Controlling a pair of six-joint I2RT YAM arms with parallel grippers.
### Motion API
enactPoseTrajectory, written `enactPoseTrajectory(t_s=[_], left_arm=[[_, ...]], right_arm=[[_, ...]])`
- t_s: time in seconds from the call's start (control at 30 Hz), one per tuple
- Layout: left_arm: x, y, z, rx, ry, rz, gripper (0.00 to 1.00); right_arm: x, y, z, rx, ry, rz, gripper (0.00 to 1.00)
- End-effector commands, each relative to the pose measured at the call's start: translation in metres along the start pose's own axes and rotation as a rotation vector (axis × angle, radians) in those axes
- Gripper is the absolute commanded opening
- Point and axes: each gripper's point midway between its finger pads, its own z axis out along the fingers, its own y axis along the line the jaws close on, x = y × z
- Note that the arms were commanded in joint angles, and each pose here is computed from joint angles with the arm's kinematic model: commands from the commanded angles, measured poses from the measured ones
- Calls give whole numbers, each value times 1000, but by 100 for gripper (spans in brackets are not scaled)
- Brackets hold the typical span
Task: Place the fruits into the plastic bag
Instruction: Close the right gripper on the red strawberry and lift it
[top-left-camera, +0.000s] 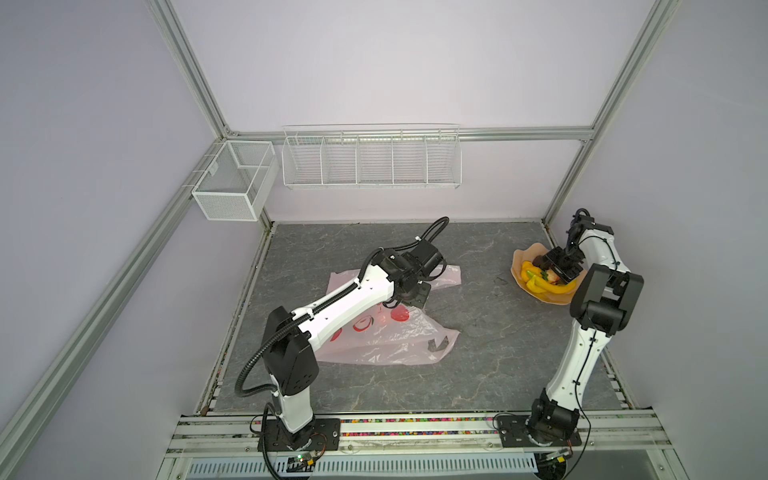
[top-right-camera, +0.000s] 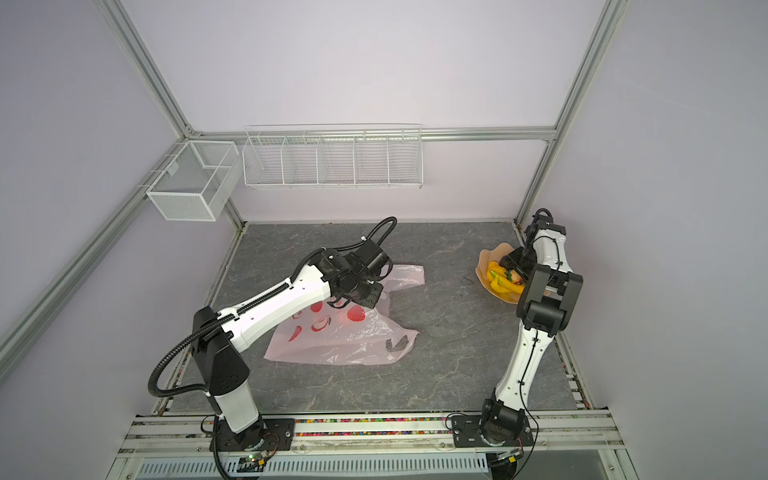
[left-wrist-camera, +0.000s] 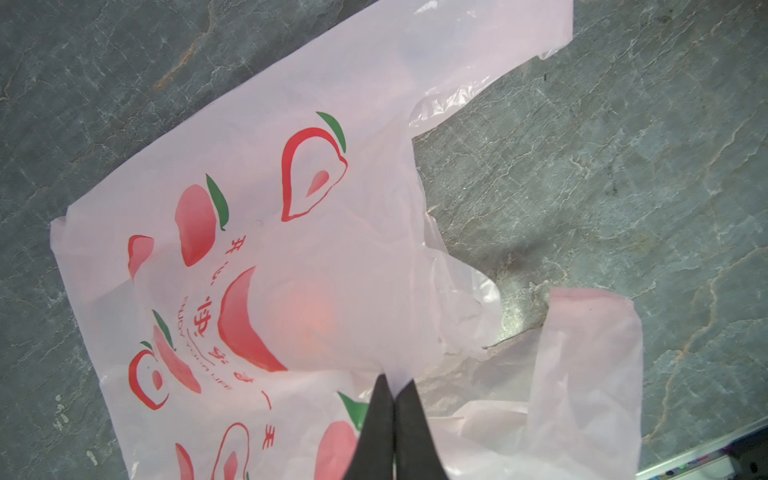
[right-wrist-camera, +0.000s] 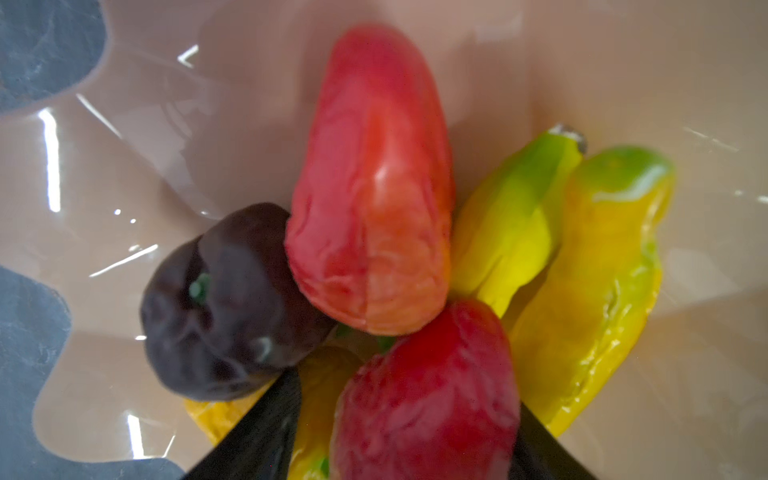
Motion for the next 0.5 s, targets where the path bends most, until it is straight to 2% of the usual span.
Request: enactPoseTrajectory(t_s=[0.0,0.07,0.3,0.47], left_arm=[[-2,0,0,-3,-12,-18,0],[-2,0,0,-3,-15,-18,0],[-3,-1,0,1,-23,-21,0],[-4,0,-2,0,-30,-18,0]], right_arm=[[1,-6,-10,10,-10,-16,57],[1,-5,-16,4,-23,-32,51],[1,-3,-46,-25,-80,-92,48],[6,6,-72,-100,-126,-125,47]])
